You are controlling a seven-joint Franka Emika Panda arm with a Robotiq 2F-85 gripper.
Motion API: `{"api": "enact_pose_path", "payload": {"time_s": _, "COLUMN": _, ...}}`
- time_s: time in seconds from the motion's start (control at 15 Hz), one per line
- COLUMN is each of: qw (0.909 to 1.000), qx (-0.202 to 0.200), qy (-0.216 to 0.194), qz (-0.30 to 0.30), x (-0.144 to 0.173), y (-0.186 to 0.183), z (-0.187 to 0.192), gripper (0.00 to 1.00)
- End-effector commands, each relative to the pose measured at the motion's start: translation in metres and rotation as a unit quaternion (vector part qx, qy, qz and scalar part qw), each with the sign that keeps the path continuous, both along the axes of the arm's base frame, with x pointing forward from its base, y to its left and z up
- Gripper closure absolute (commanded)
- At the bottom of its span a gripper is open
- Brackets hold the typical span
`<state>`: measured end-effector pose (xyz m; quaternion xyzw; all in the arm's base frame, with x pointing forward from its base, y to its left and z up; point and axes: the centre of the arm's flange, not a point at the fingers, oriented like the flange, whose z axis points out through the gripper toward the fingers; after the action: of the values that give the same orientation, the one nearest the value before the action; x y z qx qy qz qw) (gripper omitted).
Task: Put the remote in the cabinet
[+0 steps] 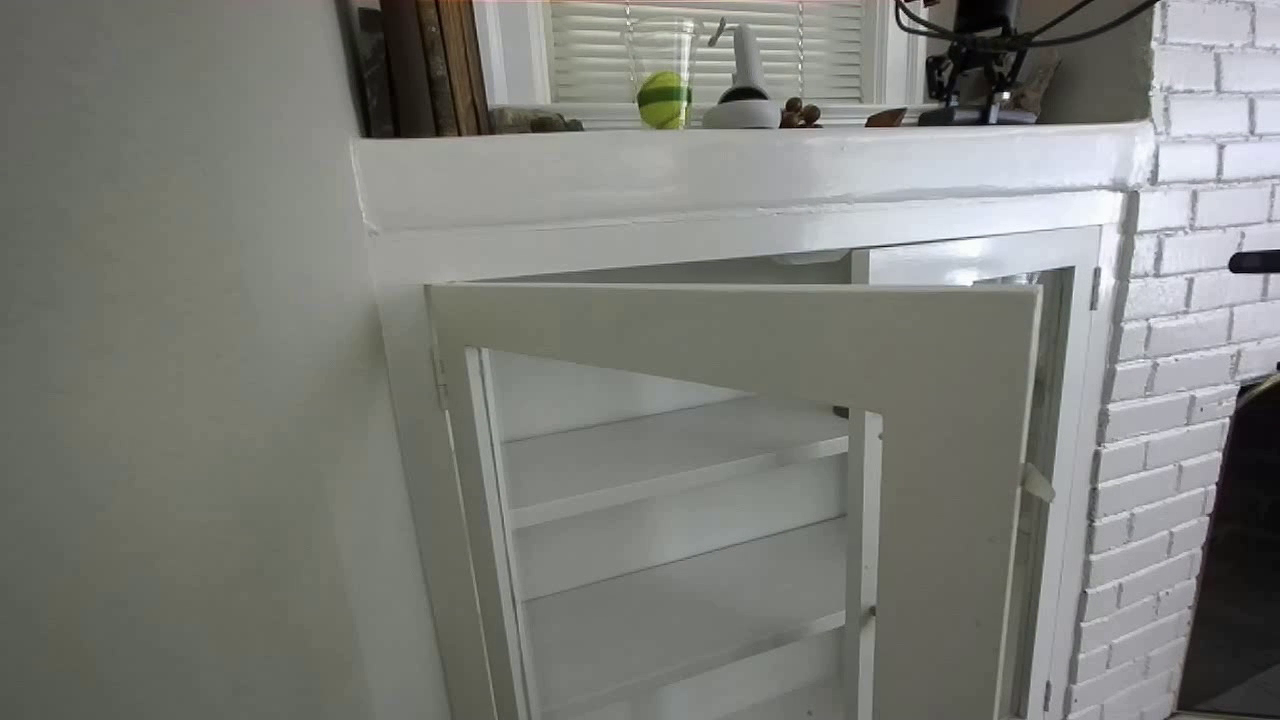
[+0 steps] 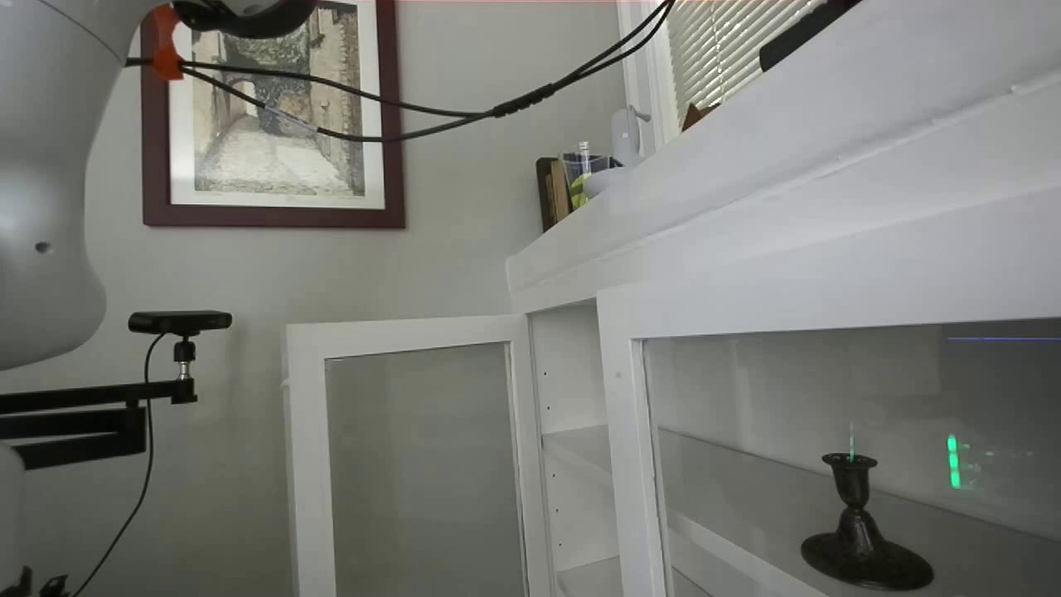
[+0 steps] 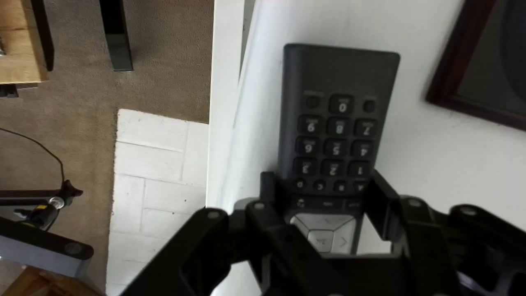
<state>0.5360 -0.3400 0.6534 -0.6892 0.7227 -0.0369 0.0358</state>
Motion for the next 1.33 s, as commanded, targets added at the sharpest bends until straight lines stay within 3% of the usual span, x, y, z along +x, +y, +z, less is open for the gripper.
{"api": "enact_pose_path", "payload": {"time_s": 0.0, "qw": 0.9999, "qx": -0.003, "qy": -0.009, "qz": 0.003, "x": 0.002, "y": 0.01, "z": 0.017, "gripper": 0.7}}
{"api": "enact_pose_path", "payload": {"time_s": 0.67, "qw": 0.9976, "qx": -0.044, "qy": -0.034, "qz": 0.041, "x": -0.039, "y": 0.111, "z": 0.076, "gripper": 0.7}}
{"api": "enact_pose_path", "payload": {"time_s": 1.27, "qw": 0.9869, "qx": -0.021, "qy": -0.052, "qz": 0.151, "x": -0.054, "y": 0.248, "z": 0.09, "gripper": 0.7}}
